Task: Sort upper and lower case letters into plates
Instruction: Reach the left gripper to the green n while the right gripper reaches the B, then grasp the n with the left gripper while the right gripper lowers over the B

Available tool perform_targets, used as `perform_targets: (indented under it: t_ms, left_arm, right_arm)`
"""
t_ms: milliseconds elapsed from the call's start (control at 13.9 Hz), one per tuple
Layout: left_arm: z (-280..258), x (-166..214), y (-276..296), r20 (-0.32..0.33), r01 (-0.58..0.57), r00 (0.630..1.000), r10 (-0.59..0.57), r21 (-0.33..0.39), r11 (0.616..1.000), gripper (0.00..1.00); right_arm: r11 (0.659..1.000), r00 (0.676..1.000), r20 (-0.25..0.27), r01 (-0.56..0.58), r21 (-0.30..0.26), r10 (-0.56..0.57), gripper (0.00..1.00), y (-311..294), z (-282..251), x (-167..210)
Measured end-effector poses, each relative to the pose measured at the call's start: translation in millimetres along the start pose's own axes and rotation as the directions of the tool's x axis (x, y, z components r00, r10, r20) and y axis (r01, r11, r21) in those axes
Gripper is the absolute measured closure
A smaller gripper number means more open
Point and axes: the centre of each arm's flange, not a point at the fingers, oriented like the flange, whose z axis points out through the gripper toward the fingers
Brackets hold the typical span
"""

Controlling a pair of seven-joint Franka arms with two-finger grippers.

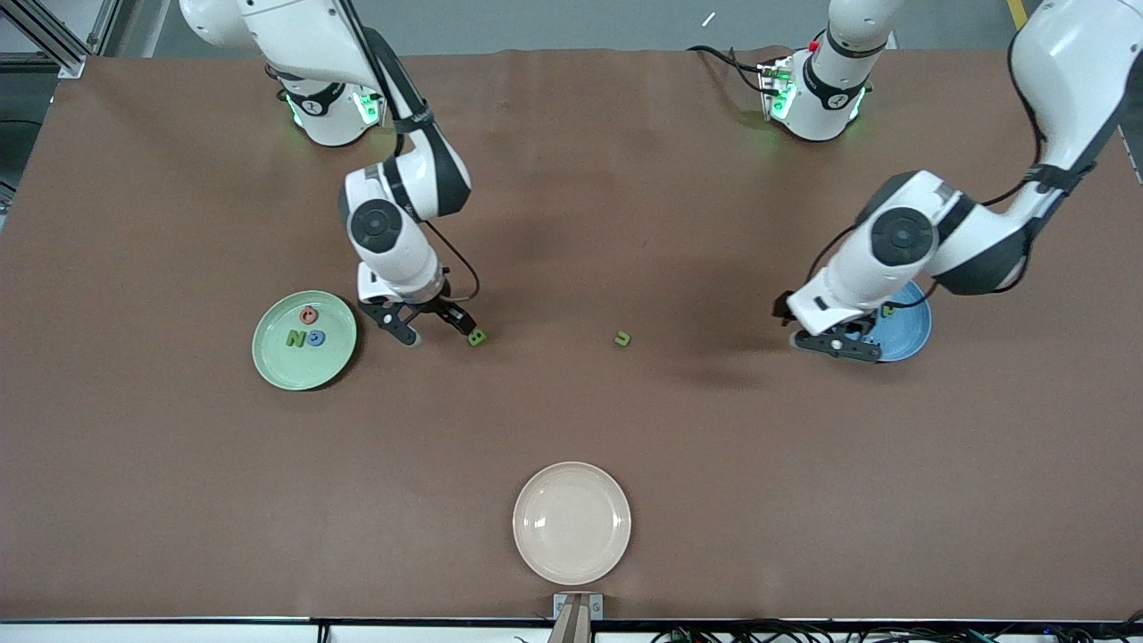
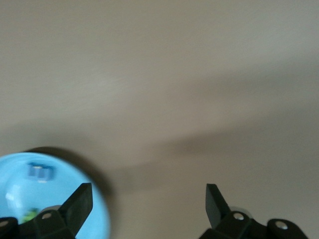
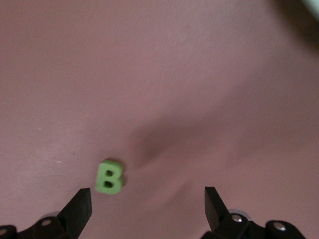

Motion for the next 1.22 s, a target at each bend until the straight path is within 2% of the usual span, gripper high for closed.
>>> perform_targets:
  t_ms: [215, 502, 717, 860, 1004, 1219]
  left_arm:
    - [-2.0, 8.6, 73.7, -0.007, 0.153, 0.988, -0.153, -0.015, 0.988, 0.0]
    - [14.7, 19.3, 152.2, -0.003, 0.318, 0.948, -0.318, -0.013, 0.948, 0.0]
    - [30.3, 19.9, 200.3, -0.019, 0.37, 0.929, -0.37, -0.01, 0.929, 0.0]
    - [40.9, 20.3, 220.5, -0.022, 0.4, 0.915, -0.402, -0.058, 0.915, 0.0]
    - [52.4, 20.4, 228.8, -0.007, 0.415, 0.908, -0.418, -0.105, 0.904, 0.0]
    - [76.3, 14.0, 239.5, 0.026, 0.409, 0.912, -0.409, -0.117, 0.905, 0.0]
  right_arm:
    - [0.998, 0.997, -0.024, -0.068, -0.005, 0.068, 0.0, -28.3, 23.7, -31.4]
    - [0.997, 0.997, -0.032, -0.072, -0.007, 0.072, 0.02, -31.4, 31.2, -33.7]
    - [0.997, 0.997, -0.032, -0.073, -0.009, 0.072, 0.07, -31.0, 32.6, -33.5]
    - [0.997, 0.997, -0.034, -0.073, -0.017, 0.072, 0.07, -29.5, 37.4, -33.0]
    - [0.997, 0.997, -0.037, -0.073, -0.021, 0.072, 0.1, -28.6, 41.3, -32.5]
    - [0.997, 0.996, -0.045, -0.071, -0.009, 0.071, 0.14, -29.5, 44.3, -31.9]
